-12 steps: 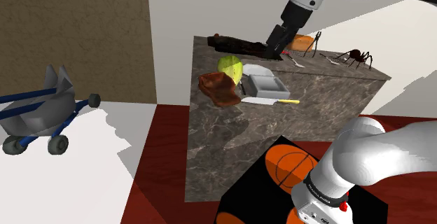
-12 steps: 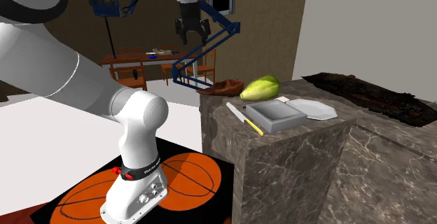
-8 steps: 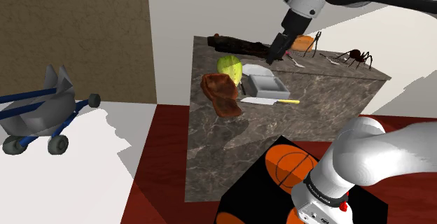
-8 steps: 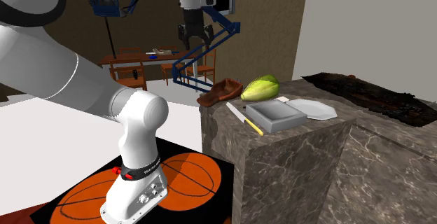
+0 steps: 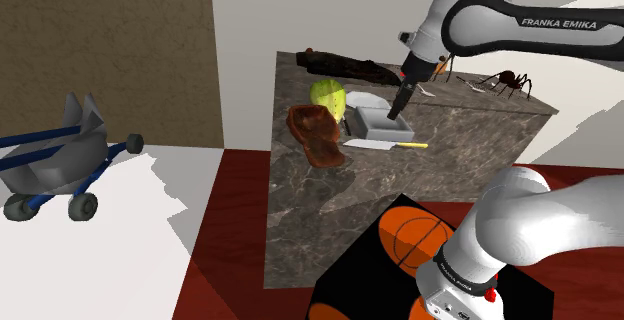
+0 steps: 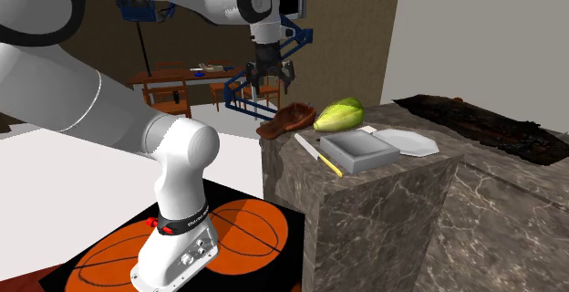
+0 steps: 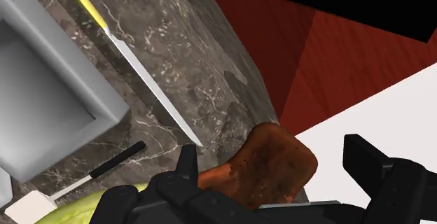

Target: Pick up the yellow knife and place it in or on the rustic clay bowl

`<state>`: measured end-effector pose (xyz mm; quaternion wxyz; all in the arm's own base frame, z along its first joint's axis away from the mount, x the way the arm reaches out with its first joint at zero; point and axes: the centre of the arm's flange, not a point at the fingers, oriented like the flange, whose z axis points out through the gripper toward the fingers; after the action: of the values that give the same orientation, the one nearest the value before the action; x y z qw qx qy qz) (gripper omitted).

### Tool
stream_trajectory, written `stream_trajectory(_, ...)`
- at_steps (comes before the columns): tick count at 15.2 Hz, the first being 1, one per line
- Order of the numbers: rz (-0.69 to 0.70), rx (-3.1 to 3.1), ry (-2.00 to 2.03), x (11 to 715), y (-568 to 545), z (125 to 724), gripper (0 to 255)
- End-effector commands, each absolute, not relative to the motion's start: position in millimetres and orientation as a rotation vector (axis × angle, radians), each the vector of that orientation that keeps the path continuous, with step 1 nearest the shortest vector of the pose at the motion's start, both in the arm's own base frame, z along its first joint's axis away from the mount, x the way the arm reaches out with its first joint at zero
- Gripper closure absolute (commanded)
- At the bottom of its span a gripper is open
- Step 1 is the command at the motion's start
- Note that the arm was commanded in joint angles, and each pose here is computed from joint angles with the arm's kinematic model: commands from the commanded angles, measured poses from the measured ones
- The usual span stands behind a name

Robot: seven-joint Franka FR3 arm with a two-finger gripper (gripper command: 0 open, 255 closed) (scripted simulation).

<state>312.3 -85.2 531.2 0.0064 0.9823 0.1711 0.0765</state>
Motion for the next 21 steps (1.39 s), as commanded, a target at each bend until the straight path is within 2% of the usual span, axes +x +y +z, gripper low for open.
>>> stream_trajectory(1,0.22,3.042,0.637,315.6,-101.8,509.3,0)
stream_trajectory(15,0.092,2.774,1.241,348.5,-212.5,374.0,0)
stream_trajectory(21,0.086,2.759,1.265,353.3,-219.2,342.2,0)
